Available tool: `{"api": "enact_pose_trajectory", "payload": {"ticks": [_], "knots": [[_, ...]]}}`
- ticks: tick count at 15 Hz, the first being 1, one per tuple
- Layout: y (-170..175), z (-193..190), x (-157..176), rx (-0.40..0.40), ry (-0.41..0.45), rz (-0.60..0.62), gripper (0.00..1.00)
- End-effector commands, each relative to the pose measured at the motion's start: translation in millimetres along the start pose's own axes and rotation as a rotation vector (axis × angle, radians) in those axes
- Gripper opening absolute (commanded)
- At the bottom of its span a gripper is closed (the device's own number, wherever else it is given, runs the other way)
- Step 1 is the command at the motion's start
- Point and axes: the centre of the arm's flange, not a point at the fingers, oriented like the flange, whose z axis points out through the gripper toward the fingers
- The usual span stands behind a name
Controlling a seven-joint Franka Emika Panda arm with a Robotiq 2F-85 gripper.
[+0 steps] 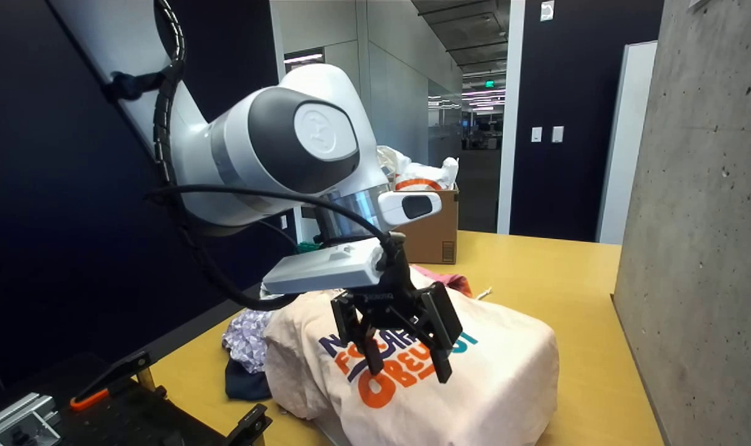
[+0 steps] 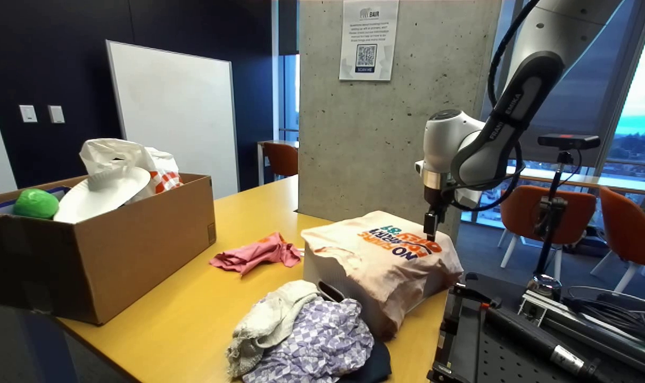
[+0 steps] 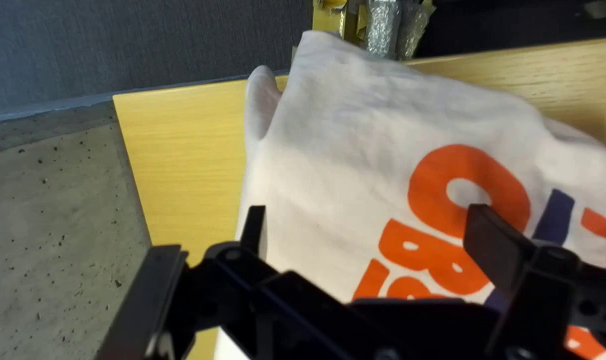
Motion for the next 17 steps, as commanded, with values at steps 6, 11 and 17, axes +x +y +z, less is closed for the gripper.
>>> {"api": "enact_pose_trajectory", "payload": {"ticks": [6,11,17], "knots": [[10.6,-78.5,44.6,0.066,0.151,0.015,1.00],[7.9,-108.0,43.6,0.226,0.162,-0.032,1.00],[-0.5,-102.5,45.1,0.241,0.149,-0.023,1.00]]}}
